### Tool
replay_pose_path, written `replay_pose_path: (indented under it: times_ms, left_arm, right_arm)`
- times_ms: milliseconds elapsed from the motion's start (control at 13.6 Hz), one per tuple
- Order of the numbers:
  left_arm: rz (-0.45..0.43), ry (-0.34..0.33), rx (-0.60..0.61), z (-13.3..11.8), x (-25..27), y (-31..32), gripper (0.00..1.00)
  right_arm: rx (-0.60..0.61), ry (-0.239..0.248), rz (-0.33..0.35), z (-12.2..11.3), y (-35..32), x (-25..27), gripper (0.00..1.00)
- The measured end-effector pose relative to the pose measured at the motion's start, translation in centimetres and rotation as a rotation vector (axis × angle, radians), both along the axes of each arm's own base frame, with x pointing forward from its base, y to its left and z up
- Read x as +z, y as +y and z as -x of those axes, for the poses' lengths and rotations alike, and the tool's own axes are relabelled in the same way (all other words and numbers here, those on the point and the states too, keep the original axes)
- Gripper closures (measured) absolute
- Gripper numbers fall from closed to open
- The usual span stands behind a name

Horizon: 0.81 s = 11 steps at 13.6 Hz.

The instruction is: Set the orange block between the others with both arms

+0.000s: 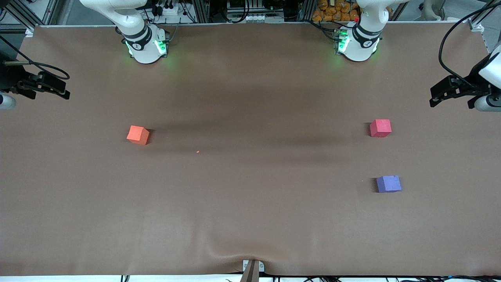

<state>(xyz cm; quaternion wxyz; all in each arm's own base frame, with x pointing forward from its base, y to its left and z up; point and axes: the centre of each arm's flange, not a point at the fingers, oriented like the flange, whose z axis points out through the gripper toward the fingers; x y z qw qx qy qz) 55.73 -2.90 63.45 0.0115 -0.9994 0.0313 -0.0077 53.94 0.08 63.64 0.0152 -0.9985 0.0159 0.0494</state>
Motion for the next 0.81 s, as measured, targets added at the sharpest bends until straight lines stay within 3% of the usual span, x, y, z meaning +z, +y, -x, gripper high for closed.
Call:
replay_pose_path:
  times_ms: [811]
  left_arm:
    - [0.014, 0.037, 0.049, -1.6, -2.5, 1.2, 0.0]
  right_arm:
    - [0.006, 0.026, 0.001, -0.9, 0.4, -1.8, 0.0]
